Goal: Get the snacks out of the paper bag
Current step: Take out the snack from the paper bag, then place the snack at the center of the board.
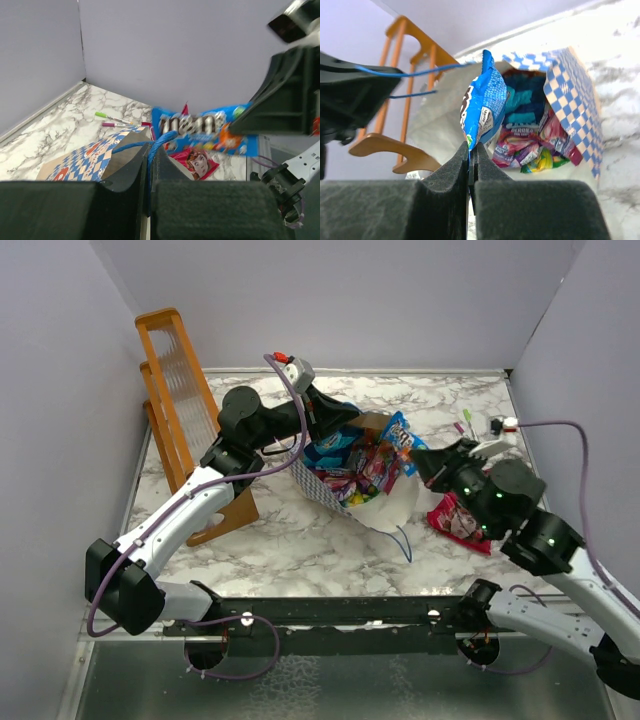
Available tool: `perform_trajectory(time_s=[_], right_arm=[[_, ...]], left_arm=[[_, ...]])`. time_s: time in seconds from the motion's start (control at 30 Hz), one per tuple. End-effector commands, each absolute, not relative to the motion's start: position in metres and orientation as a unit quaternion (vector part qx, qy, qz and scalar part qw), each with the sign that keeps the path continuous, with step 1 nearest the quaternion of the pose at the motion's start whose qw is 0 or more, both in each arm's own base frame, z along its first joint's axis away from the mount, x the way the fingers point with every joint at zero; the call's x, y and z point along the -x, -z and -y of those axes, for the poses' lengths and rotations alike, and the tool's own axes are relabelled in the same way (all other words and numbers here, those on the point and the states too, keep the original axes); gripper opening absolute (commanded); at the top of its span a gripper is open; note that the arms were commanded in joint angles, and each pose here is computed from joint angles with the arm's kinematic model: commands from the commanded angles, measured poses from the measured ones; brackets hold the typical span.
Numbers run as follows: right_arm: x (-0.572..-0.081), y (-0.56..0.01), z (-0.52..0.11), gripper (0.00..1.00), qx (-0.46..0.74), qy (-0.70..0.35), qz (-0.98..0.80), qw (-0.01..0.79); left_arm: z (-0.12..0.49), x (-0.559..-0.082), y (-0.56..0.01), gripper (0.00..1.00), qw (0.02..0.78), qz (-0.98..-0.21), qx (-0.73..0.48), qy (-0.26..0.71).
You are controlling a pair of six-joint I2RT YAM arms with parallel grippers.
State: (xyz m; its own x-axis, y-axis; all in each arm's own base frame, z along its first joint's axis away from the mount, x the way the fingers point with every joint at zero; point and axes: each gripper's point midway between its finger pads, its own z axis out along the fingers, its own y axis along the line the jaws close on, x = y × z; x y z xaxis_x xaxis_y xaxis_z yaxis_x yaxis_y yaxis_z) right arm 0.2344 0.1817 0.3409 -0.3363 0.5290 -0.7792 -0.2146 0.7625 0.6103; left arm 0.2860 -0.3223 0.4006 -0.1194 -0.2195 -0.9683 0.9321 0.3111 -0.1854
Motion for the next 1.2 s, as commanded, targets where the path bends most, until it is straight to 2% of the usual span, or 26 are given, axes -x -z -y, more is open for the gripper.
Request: perform_trajectory(time_s=[0.0,0.13,0.3,0.43,0.53,0.67,0.77,0.87,1.0,1.17], right_arm=[[-0.21,-0.404,-0.148,0.01,-0.047,-0.316,-0.707,0.632],[-0.212,-0.435,-0.107,0.01,-0.094,-0.26,-0.678,0.681],[-0.239,-0.437,-0.069,0.01,-0.142,-0.107,-0.673,0.718],[-0.264,-0.432,-0.065,0.01,-0.141,0.009,-0.672,0.727],[-0.283,-0.428,-0.073,0.01,-0.135,0.044,-0.662,0.736],[-0.335,-0.413,-0.077,0.01,-0.12,0.038,-0.666,0.735],[-0.389,-0.374,-0.071,0.01,-0.111,0.013,-0.715,0.69],[-0.436,-0.331,-0.073,0.01,-0.087,-0.079,-0.754,0.647],[-0.483,-0.275,-0.089,0.01,-0.064,-0.163,-0.802,0.571],[-0.531,-0.21,-0.092,0.01,-0.084,-0.198,-0.833,0.509]], left_arm=[[0.321,-0.282,-0.417,0.0,0.601,-0.546,-0.319,0.489],[0.321,-0.283,-0.415,0.0,0.601,-0.547,-0.319,0.488],[0.322,-0.282,-0.414,0.0,0.601,-0.548,-0.321,0.485],[0.324,-0.281,-0.413,0.0,0.6,-0.548,-0.325,0.483],[0.323,-0.282,-0.413,0.0,0.601,-0.55,-0.324,0.481],[0.325,-0.281,-0.413,0.0,0.599,-0.549,-0.326,0.483],[0.325,-0.282,-0.41,0.0,0.598,-0.552,-0.326,0.481],[0.325,-0.283,-0.411,0.0,0.598,-0.552,-0.327,0.481],[0.325,-0.281,-0.413,0.0,0.598,-0.55,-0.328,0.482],[0.326,-0.278,-0.414,0.0,0.594,-0.546,-0.328,0.491]])
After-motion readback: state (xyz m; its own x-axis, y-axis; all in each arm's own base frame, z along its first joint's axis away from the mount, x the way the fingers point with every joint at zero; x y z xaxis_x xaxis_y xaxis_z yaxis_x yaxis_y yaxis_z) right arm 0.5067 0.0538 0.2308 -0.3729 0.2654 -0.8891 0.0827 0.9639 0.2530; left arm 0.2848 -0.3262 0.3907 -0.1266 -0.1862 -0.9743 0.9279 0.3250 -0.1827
